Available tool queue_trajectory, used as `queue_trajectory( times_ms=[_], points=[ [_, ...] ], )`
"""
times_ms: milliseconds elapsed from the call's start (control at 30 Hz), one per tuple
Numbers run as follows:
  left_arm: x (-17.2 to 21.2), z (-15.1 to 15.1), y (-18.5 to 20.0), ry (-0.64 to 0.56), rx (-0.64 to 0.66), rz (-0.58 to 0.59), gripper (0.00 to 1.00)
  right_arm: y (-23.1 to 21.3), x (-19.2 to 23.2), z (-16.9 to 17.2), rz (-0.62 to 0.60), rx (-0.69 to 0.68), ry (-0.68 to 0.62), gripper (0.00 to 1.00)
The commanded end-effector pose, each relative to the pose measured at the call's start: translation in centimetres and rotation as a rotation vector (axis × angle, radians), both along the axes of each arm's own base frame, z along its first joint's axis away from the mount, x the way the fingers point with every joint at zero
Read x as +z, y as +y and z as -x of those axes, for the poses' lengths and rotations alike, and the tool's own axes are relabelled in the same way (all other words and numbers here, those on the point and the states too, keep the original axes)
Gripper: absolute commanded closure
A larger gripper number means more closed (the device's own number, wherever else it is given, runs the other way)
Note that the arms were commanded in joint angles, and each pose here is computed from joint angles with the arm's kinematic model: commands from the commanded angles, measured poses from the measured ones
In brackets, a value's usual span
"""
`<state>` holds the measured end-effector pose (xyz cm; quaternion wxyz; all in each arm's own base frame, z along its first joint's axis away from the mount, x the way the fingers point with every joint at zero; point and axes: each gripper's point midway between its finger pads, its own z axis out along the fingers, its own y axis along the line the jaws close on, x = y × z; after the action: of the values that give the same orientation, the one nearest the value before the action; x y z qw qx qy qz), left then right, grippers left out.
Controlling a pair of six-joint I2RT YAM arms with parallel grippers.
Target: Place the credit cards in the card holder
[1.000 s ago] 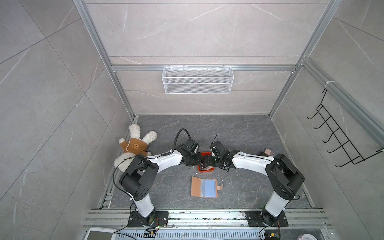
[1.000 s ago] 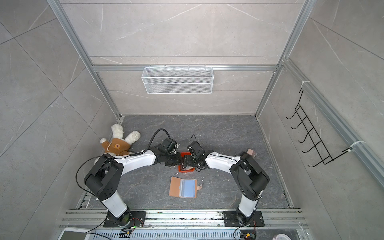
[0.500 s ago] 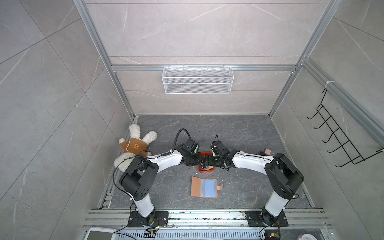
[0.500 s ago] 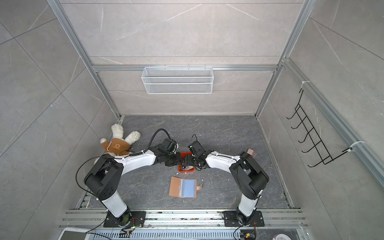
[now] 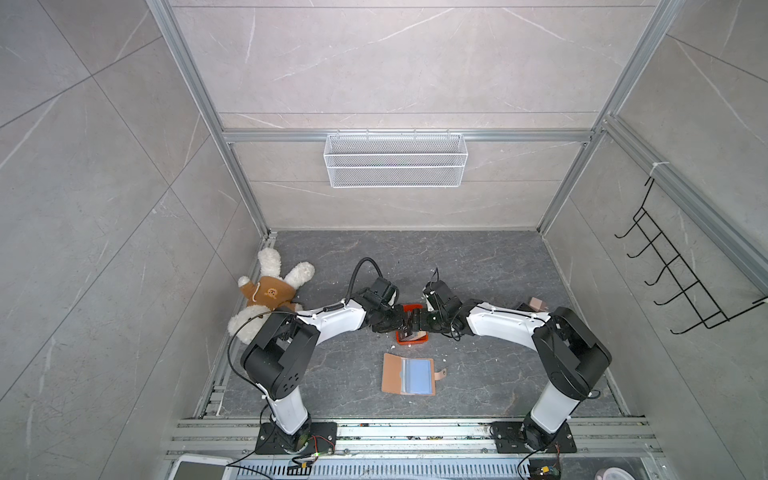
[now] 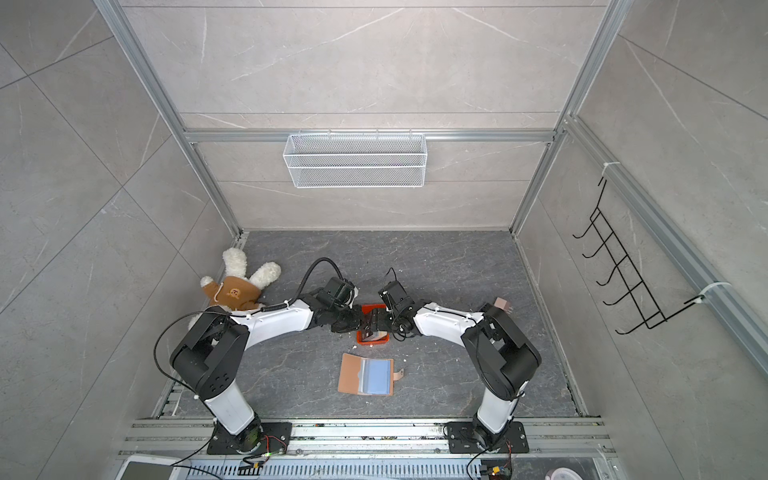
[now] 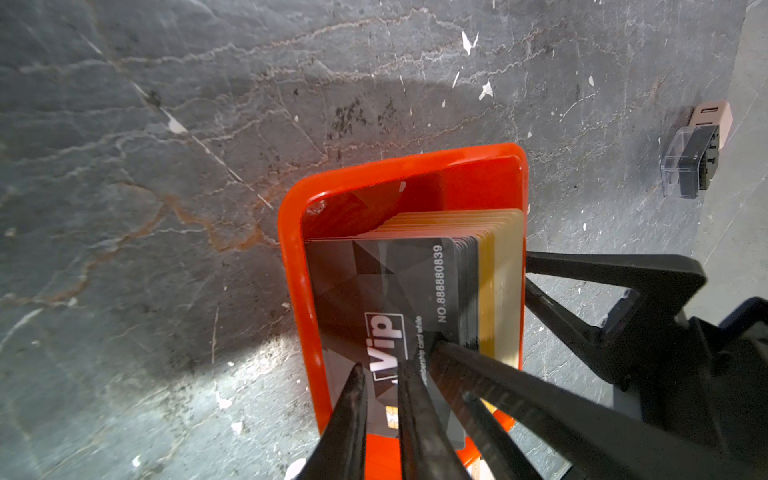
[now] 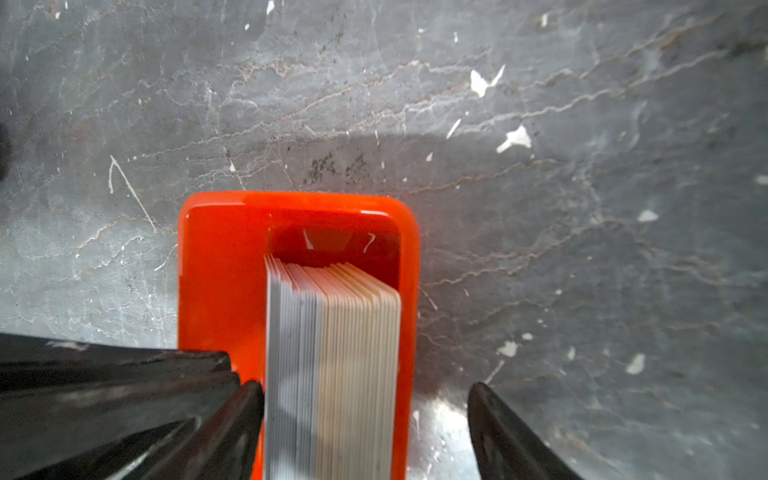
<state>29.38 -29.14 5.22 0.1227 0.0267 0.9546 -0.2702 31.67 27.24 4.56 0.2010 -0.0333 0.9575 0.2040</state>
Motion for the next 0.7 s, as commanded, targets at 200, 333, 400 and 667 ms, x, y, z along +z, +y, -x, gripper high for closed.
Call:
queue_trajectory(
  times_ms=[200, 333, 400, 667],
  points=[
    [-0.2, -0.2, -0.1, 0.021, 0.005, 0.003, 0.80, -1.3, 0.6, 0.4, 0.030, 0.002, -0.007, 0.22],
    [-0.5, -0.2, -0.3, 0.030, 0.000, 0.008, 0.78, -1.4, 0.7, 0.5, 0.029, 0.001, -0.009, 0.22],
    [-0.6, -0.3, -0.4, 0.035, 0.001, 0.014, 0.78, -1.4, 0.9, 0.5, 0.026, 0.001, -0.011, 0.22],
    [-0.9, -0.3, -0.7, 0.047, -0.002, 0.021, 0.77, -1.2, 2.1, 0.8, -0.005, 0.004, -0.018, 0.22]
  ],
)
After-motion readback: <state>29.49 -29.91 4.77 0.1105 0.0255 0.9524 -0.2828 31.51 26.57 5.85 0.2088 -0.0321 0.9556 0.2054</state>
